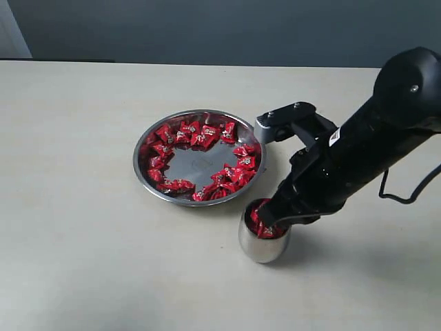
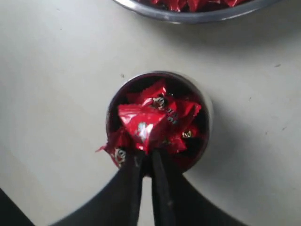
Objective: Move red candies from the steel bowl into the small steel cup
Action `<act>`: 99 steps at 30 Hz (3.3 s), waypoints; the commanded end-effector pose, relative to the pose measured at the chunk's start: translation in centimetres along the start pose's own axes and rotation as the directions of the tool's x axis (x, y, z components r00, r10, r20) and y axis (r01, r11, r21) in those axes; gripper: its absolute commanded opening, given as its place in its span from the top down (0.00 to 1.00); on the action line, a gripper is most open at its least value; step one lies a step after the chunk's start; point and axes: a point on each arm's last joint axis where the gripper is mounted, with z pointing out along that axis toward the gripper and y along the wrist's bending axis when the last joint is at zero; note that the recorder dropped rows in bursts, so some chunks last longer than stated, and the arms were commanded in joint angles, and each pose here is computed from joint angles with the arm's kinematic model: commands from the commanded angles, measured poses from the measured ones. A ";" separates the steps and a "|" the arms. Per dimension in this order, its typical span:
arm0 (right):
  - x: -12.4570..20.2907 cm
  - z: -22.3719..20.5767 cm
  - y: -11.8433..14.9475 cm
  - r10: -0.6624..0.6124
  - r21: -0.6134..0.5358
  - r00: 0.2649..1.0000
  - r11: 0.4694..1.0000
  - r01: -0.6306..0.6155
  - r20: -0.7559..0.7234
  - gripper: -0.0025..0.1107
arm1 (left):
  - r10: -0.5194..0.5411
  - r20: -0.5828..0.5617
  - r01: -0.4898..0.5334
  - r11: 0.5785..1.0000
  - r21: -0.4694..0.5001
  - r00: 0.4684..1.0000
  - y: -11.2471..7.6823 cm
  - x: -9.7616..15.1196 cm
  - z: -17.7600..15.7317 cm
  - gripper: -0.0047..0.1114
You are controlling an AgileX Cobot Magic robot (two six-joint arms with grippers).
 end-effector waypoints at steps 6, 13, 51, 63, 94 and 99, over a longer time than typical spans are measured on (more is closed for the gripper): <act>0.1 1.0 -0.3 -0.009 -0.004 0.999 1.000 0.009 -0.033 0.76 | -0.003 0.006 0.003 1.000 0.007 1.000 0.0 0.0 0.0 0.96; -0.1 0.0 0.0 -0.020 0.006 1.000 1.000 0.020 0.015 0.76 | -0.003 0.006 0.003 1.000 0.007 1.000 0.0 0.0 0.0 0.96; -2.2 -7.2 0.6 -0.102 0.184 0.829 0.983 -0.002 0.550 0.99 | -0.003 0.006 0.003 1.000 0.007 1.000 0.0 0.0 0.0 0.96; -2.2 -7.7 -0.1 -0.266 0.342 0.815 0.936 0.089 0.515 0.99 | -0.003 0.006 0.003 1.000 0.007 1.000 0.0 0.0 0.0 0.96; 22.8 -6.1 -2.4 -0.053 0.323 0.393 0.675 -0.663 0.918 0.99 | -0.001 0.006 0.001 1.000 0.006 1.000 0.0 0.0 0.0 0.96; 22.9 -6.2 -2.4 -0.069 0.339 0.401 0.672 -0.658 0.914 0.99 | -0.001 0.006 0.001 1.000 0.006 1.000 0.0 0.0 0.0 0.96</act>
